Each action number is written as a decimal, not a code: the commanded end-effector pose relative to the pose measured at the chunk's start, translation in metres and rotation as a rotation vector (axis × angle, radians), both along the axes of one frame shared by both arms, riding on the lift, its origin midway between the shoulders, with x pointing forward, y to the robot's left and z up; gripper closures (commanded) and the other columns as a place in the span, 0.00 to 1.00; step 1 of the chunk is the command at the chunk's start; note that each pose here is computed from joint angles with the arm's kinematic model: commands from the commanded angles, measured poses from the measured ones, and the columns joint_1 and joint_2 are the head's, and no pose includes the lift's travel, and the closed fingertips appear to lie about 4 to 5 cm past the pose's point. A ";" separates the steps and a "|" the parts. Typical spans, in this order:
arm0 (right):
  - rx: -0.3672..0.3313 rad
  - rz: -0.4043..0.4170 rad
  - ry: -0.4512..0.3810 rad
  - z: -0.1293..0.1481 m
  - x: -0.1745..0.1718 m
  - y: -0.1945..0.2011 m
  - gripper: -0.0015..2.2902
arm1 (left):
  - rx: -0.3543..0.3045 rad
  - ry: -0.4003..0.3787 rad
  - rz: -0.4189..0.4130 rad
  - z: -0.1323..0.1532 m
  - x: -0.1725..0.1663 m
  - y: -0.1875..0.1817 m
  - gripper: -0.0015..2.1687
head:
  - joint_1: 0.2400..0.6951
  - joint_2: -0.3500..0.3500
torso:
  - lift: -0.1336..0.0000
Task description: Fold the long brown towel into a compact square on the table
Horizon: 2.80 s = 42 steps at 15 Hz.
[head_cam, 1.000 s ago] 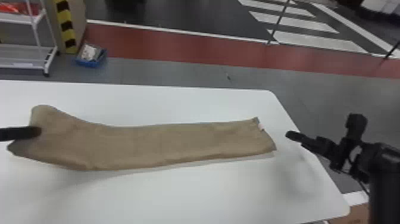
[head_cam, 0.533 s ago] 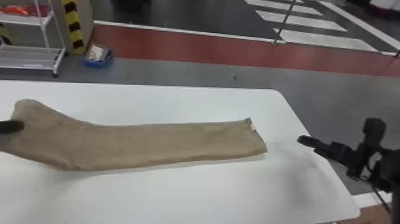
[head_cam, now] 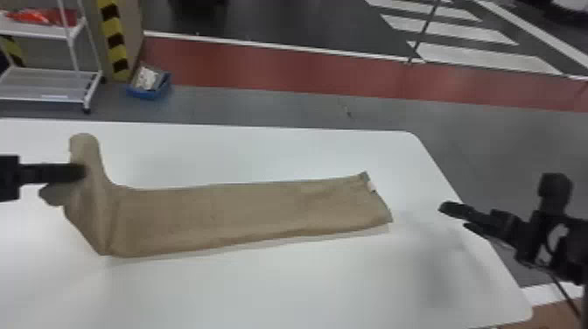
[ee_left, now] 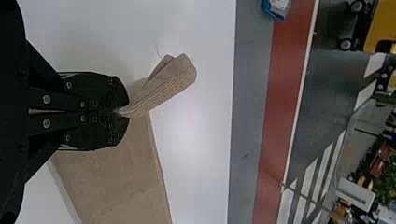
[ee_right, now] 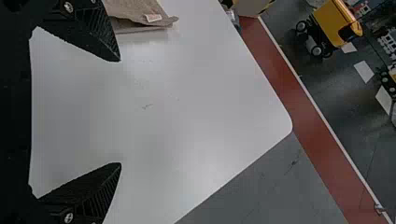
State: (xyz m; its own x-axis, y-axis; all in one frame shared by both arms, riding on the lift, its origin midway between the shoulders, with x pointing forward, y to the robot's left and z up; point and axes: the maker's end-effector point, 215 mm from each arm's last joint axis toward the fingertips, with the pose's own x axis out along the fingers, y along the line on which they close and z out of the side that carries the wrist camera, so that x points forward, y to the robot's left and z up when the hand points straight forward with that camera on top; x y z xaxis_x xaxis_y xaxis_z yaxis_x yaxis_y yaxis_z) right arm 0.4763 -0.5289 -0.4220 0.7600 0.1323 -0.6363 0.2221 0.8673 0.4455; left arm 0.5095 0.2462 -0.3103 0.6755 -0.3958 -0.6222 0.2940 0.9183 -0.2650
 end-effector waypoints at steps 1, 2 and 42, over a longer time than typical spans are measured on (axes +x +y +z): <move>0.002 0.000 0.007 0.001 -0.002 0.001 0.04 | -0.020 -0.049 -0.095 0.024 0.014 -0.080 0.99 | 1.00 0.07 | 0.08; 0.004 0.000 0.008 0.001 -0.003 0.001 0.04 | -0.039 -0.061 -0.123 0.030 0.015 -0.113 0.99 | 1.00 0.04 | 0.08; 0.016 0.493 -0.057 0.033 0.050 0.348 0.04 | -0.031 -0.079 0.183 -0.078 -0.035 0.052 0.01 | 1.00 0.59 | 0.08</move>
State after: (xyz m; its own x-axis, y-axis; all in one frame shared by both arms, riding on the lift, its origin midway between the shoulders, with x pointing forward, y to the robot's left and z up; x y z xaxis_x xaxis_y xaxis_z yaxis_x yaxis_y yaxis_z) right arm 0.5238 -0.1950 -0.3814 0.6494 0.4927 -0.5793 -0.2144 0.8495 0.4821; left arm 0.4775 0.2783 -0.3847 0.7720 -0.2993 -0.5607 0.1655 0.9464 -0.2773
